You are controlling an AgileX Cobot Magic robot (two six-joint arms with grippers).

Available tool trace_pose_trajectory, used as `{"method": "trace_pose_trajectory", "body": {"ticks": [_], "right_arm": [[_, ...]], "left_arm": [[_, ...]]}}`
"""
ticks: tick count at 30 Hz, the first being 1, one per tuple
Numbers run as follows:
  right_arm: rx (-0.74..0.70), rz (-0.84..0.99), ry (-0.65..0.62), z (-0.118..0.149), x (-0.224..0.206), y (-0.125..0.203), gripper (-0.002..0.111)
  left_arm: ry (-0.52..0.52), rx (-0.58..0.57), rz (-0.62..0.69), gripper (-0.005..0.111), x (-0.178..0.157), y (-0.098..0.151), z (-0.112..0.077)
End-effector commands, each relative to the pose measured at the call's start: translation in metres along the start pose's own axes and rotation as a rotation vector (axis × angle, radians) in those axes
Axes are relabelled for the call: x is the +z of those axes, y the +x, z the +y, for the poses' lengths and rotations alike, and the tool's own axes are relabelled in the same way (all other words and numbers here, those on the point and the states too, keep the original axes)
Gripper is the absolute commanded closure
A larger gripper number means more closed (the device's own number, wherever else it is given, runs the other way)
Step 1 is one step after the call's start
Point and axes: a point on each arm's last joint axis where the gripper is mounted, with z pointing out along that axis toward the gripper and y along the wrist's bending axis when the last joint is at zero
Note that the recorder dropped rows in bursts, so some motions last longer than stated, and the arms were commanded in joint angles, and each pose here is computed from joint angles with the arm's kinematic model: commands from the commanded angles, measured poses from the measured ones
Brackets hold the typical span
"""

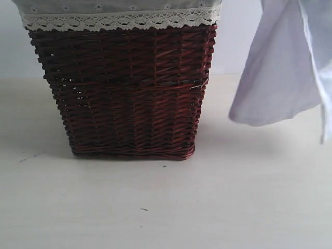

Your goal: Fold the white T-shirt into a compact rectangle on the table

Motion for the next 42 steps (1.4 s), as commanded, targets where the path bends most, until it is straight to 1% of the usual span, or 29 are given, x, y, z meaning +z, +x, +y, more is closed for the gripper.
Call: {"method": "trace_pose_trajectory", "body": {"ticks": [1, 3, 5, 6, 9, 10, 11, 13, 15, 16, 19, 21, 22, 24, 26, 27, 29, 32, 34, 36, 39, 40, 42], "right_arm": [[0.095, 0.012, 0.222, -0.023, -0.023, -0.007, 0.108], [0.17, 0.118, 0.288, -0.028, -0.022, 0.005, 0.108], [0.181, 0.246, 0.258, -0.024, -0.013, 0.018, 0.108], [0.167, 0.323, 0.21, -0.019, -0.007, 0.026, 0.108], [0.074, 0.503, -0.034, 0.002, 0.008, 0.044, 0.108], [0.073, 0.563, -0.079, 0.006, 0.012, 0.051, 0.107], [0.097, 0.605, -0.078, 0.007, 0.015, 0.055, 0.106], [0.133, 0.674, 0.028, 0.0, 0.026, 0.065, 0.099], [0.173, 0.737, 0.122, -0.003, 0.032, 0.078, 0.088], [0.167, 0.771, 0.137, -0.001, 0.034, 0.086, 0.082], [0.125, 0.855, 0.113, 0.007, 0.041, 0.107, 0.066], [0.066, 0.929, 0.136, 0.009, 0.047, 0.125, 0.061], [0.038, 0.96, 0.172, 0.008, 0.05, 0.131, 0.061], [0.015, 1.026, 0.351, -0.003, 0.054, 0.148, 0.061], [0.009, 1.07, 0.45, -0.011, 0.056, 0.162, 0.063], [0.024, 1.088, 0.45, -0.012, 0.058, 0.168, 0.065], [0.103, 1.132, 0.424, -0.017, 0.062, 0.183, 0.067], [0.18, 1.17, 0.408, -0.022, 0.065, 0.197, 0.069], [0.187, 1.175, 0.359, -0.018, 0.066, 0.198, 0.069], [0.229, 1.15, 0.237, -0.008, 0.07, 0.193, 0.069], [0.274, 1.041, -0.084, 0.022, 0.079, 0.173, 0.069], [0.258, 0.991, -0.207, 0.034, 0.081, 0.165, 0.069], [0.26, 0.897, -0.392, 0.057, 0.084, 0.151, 0.069]], "left_arm": [[0.004, -0.007, -0.007, 0.107, -0.001, -0.001, 0.0], [0.004, -0.007, -0.007, 0.107, -0.001, -0.001, 0.0], [0.004, -0.007, -0.007, 0.107, -0.001, -0.001, 0.0], [0.004, -0.007, -0.007, 0.107, -0.001, -0.001, 0.0], [0.004, -0.007, -0.007, 0.107, -0.001, -0.001, 0.0], [0.004, -0.007, -0.007, 0.107, -0.001, -0.001, 0.0], [0.004, -0.007, -0.007, 0.107, -0.001, -0.001, 0.0], [0.004, -0.007, -0.007, 0.107, -0.001, -0.001, 0.0], [0.004, -0.007, -0.007, 0.107, -0.001, -0.001, 0.0], [0.004, -0.007, -0.007, 0.107, -0.001, -0.001, 0.0], [0.004, -0.007, -0.007, 0.107, -0.001, -0.001, 0.0], [0.004, -0.007, -0.007, 0.107, -0.001, -0.001, 0.0], [0.004, -0.007, -0.007, 0.107, -0.001, -0.001, 0.0], [0.004, -0.007, -0.007, 0.107, -0.001, -0.001, 0.0], [0.004, -0.007, -0.007, 0.107, -0.001, -0.001, 0.0], [0.004, -0.007, -0.007, 0.107, -0.001, -0.001, 0.0], [0.004, -0.007, -0.007, 0.107, -0.001, -0.001, 0.0], [0.004, -0.007, -0.007, 0.107, -0.001, -0.001, 0.0], [0.004, -0.007, -0.007, 0.107, -0.001, -0.001, 0.0], [0.004, -0.007, -0.007, 0.107, -0.001, -0.001, 0.0], [0.004, -0.007, -0.007, 0.107, -0.001, -0.001, 0.0], [0.004, -0.007, -0.007, 0.107, -0.001, -0.001, 0.0], [0.004, -0.007, -0.007, 0.107, -0.001, -0.001, 0.0]]}}
